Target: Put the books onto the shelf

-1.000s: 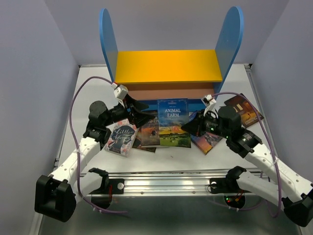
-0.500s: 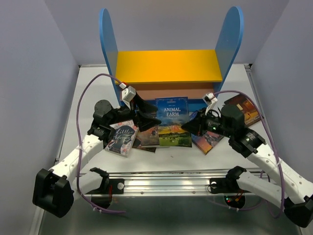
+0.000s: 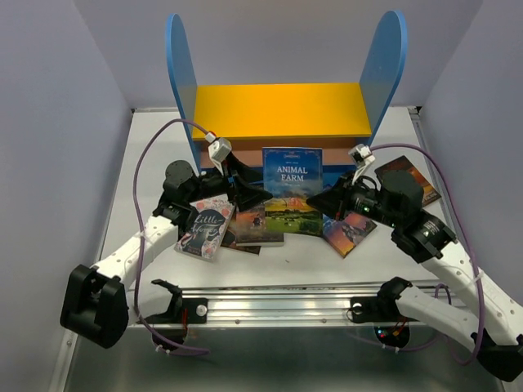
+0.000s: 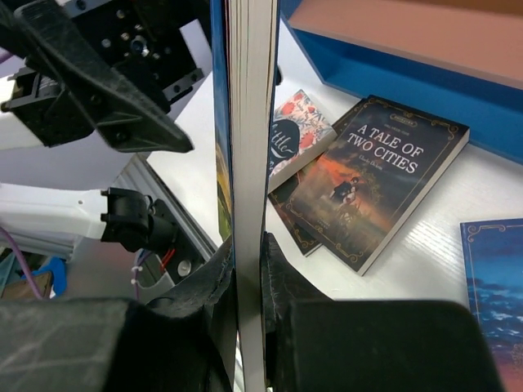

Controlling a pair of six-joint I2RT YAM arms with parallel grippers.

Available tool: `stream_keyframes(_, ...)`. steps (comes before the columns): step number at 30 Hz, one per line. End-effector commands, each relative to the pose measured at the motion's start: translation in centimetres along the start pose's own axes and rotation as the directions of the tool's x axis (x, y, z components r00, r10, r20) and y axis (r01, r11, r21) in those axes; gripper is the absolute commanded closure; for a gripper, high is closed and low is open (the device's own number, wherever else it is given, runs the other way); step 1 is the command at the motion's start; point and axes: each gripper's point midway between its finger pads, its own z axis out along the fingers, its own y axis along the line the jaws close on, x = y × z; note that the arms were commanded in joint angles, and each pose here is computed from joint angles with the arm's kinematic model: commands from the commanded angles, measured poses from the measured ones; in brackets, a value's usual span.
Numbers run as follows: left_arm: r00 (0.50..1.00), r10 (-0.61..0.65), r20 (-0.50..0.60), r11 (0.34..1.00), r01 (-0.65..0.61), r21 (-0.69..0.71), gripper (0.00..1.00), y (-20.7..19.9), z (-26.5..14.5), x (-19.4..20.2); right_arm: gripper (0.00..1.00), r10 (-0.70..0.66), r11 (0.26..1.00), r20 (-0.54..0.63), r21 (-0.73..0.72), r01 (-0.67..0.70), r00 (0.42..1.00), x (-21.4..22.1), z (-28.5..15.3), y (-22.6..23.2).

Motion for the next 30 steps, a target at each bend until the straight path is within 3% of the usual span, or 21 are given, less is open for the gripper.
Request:
stream_keyframes(1,0.997,0.060,0.053,0.994,-0.065,0.090,0.01,-1.7,1.3,-3.0,0.99,-0.053,0.994,0.085,-0.092,0.061,0.995,-3.4,-0.5,2.9)
stream_keyframes(5,0.996,0.046,0.073,0.989,-0.055,0.140,0.02,-2.3,2.0,-3.4,0.99,-0.047,0.991,0.075,-0.122,0.056,0.996,-3.4,-0.1,3.3)
stream_keyframes(7,0.993,0.062,0.102,0.983,-0.078,0.164,0.17,-2.9,2.1,-4.0,0.99,-0.047,0.993,0.079,-0.107,0.055,0.996,-3.4,0.2,3.0)
stream_keyframes(8,0.993,0.050,0.106,0.982,-0.068,0.174,0.26,-3.0,2.2,-4.1,0.99,-0.040,0.995,0.076,-0.092,0.047,0.996,-3.2,0.4,2.6)
stream_keyframes(9,0.990,0.063,0.123,0.979,-0.086,0.186,0.52,-3.3,2.2,-4.5,0.99,-0.038,0.997,0.083,-0.069,0.043,0.996,-3.3,0.5,2.1)
stream_keyframes(10,0.990,0.060,0.126,0.978,-0.083,0.189,0.61,-3.4,2.2,-4.7,0.99,-0.034,0.998,0.087,-0.052,0.039,0.996,-3.3,0.6,1.7)
stream_keyframes(11,0.990,0.056,0.129,0.978,-0.081,0.193,0.82,-3.4,2.3,-4.8,0.99,-0.036,0.999,0.093,-0.022,0.038,0.995,-3.3,0.7,1.1)
stream_keyframes(13,0.990,0.057,0.133,0.977,-0.082,0.196,1.00,-3.4,2.4,-4.9,0.99,-0.028,0.999,0.108,0.024,0.026,0.994,-3.5,0.7,0.3)
stream_keyframes(15,0.987,0.064,0.148,0.977,-0.093,0.194,1.00,-3.3,2.4,-5.1,0.99,-0.033,0.995,0.132,0.098,0.020,0.991,-4.0,0.5,-0.9)
stream_keyframes(17,0.985,0.071,0.160,0.976,-0.101,0.191,1.00,-3.3,2.5,-5.5,0.90,-0.030,0.987,0.155,0.162,0.004,0.987,-4.5,0.2,-1.9)
stream_keyframes(18,0.982,0.075,0.175,0.978,-0.106,0.178,1.00,-3.2,2.5,-5.8,0.76,-0.031,0.981,0.160,0.193,-0.001,0.987,-4.7,-0.1,-2.3)
stream_keyframes(20,0.978,0.065,0.198,0.987,-0.092,0.131,1.00,-2.6,2.5,-6.5,0.62,-0.035,0.965,0.192,0.262,-0.017,0.981,-5.4,-0.6,-3.4)
stream_keyframes(22,0.971,0.100,0.218,0.989,-0.120,0.084,1.00,-2.2,2.6,-7.3,0.36,-0.041,0.950,0.212,0.311,-0.027,0.977,-5.7,-1.1,-4.2)
stream_keyframes(23,0.961,0.122,0.246,0.989,-0.139,0.052,1.00,-2.3,2.3,-8.3,0.29,-0.049,0.939,0.239,0.343,-0.038,0.970,-6.3,-1.6,-4.7)
stream_keyframes(24,0.959,0.131,0.252,0.990,-0.142,0.027,1.00,-2.2,2.2,-8.6,0.10,-0.055,0.933,0.247,0.357,-0.039,0.967,-6.5,-1.7,-4.9)
stream_keyframes(27,0.934,0.197,0.298,0.980,-0.187,-0.060,1.00,-2.4,1.4,-10.7,0.00,-0.065,0.923,0.279,0.382,-0.048,0.958,-7.4,-2.3,-5.1)
stream_keyframes(30,0.907,0.257,0.334,0.965,-0.222,-0.140,1.00,-2.8,0.3,-12.4,0.00,-0.066,0.912,0.298,0.405,-0.063,0.952,-7.9,-2.5,-5.4)
